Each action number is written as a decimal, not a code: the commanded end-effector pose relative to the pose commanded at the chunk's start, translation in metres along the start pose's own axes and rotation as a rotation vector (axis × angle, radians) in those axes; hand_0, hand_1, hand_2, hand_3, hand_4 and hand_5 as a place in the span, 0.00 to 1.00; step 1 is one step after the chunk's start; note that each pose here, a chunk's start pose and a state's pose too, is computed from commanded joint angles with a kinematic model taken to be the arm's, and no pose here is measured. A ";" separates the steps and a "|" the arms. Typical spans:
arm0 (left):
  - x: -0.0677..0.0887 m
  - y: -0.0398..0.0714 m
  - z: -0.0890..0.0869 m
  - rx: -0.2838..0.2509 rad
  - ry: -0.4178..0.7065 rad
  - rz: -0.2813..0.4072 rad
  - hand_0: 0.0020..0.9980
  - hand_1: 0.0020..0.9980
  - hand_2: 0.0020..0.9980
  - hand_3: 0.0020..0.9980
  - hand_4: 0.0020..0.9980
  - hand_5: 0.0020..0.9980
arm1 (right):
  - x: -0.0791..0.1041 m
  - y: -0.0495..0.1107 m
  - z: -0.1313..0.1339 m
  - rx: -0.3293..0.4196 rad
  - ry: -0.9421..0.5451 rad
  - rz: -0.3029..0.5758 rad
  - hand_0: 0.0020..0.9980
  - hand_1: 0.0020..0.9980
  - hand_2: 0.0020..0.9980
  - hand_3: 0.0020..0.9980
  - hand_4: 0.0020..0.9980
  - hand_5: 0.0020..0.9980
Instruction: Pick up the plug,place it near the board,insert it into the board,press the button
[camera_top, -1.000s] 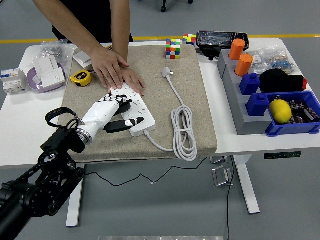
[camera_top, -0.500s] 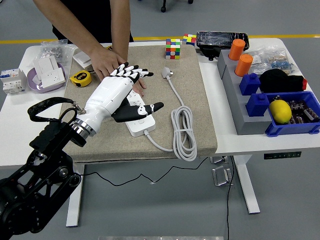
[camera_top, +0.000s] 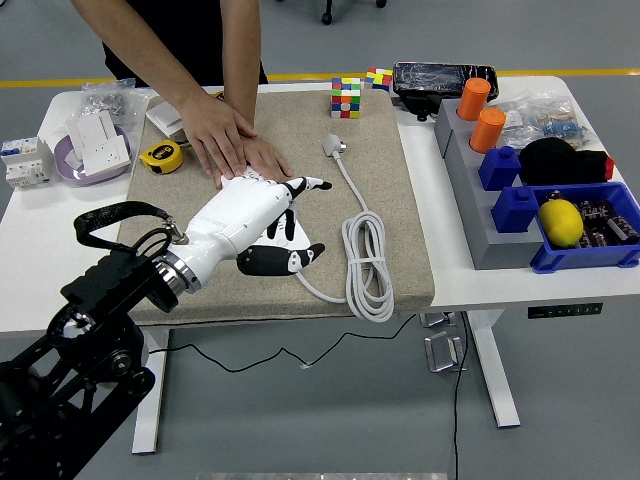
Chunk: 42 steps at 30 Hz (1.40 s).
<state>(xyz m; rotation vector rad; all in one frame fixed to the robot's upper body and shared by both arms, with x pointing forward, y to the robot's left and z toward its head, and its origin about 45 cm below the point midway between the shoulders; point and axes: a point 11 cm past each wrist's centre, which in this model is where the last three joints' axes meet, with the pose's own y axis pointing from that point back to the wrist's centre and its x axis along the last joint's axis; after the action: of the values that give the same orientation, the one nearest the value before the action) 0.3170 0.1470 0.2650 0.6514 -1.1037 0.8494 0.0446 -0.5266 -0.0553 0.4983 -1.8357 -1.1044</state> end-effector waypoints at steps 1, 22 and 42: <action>0.000 -0.001 0.000 0.001 -0.001 -0.003 0.21 0.07 0.15 0.86 0.58 0.13 | 0.000 0.000 0.000 0.000 -0.001 0.000 0.81 0.79 0.77 0.79 1.00 1.00; -0.046 -0.022 -0.041 0.149 -0.023 -0.249 0.16 0.04 0.15 0.86 0.53 0.00 | -0.002 0.001 -0.002 0.004 -0.006 -0.006 0.81 0.79 0.77 0.79 1.00 1.00; -0.082 -0.031 -0.081 0.266 0.042 -0.309 0.15 0.04 0.15 0.85 0.57 0.00 | -0.001 0.000 0.000 0.002 0.004 -0.001 0.81 0.79 0.77 0.79 1.00 1.00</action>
<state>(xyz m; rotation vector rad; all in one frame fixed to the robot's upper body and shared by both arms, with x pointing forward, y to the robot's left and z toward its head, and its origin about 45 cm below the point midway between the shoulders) 0.3661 0.1745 0.1593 0.9936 -0.8303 0.7426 0.0454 -0.5262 -0.0554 0.5026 -1.8338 -1.1014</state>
